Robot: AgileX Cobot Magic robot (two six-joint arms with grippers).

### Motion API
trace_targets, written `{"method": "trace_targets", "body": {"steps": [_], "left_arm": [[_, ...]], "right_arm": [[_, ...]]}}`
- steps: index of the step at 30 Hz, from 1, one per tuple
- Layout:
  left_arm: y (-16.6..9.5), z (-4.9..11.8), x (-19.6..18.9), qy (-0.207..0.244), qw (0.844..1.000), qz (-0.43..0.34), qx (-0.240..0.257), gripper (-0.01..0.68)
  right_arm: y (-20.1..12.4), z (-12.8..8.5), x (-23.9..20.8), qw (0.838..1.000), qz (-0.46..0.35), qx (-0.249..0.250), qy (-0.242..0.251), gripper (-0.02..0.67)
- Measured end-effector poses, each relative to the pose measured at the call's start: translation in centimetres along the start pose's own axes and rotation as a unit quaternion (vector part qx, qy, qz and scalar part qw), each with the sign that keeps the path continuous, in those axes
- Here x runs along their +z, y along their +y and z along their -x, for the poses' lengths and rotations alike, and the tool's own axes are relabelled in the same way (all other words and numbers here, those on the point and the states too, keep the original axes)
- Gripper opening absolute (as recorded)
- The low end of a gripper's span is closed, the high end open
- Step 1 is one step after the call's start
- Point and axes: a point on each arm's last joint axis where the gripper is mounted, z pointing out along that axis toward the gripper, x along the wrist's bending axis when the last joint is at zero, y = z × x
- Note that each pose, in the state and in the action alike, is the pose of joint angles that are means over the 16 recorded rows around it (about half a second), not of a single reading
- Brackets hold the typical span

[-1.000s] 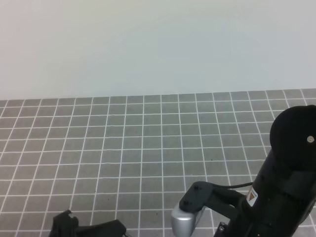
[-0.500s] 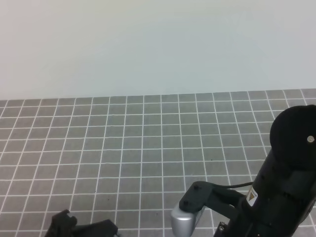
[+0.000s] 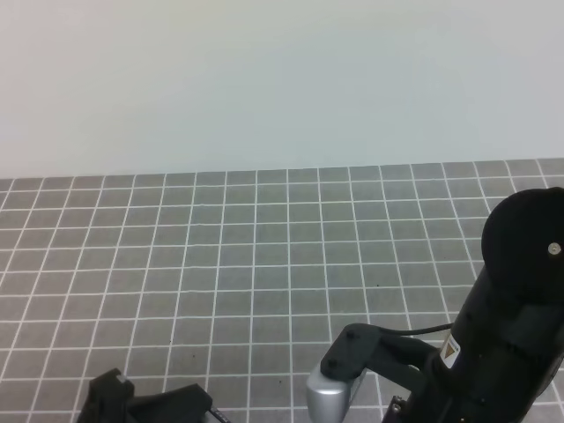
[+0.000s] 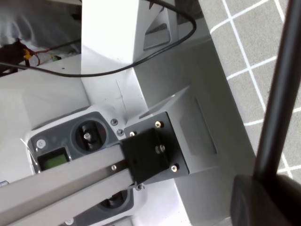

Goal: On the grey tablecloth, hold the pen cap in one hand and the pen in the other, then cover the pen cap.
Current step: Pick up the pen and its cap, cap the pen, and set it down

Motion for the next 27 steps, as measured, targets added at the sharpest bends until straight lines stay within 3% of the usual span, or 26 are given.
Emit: {"method": "trace_targets", "body": {"steps": [27], "left_arm": [[0.87, 0.08, -0.02, -0.005, 0.999, 0.031, 0.026, 0.054]], "right_arm": [[0.3, -0.05, 0.06, 1.0, 0.006, 0.01, 0.009, 0.066]]}}
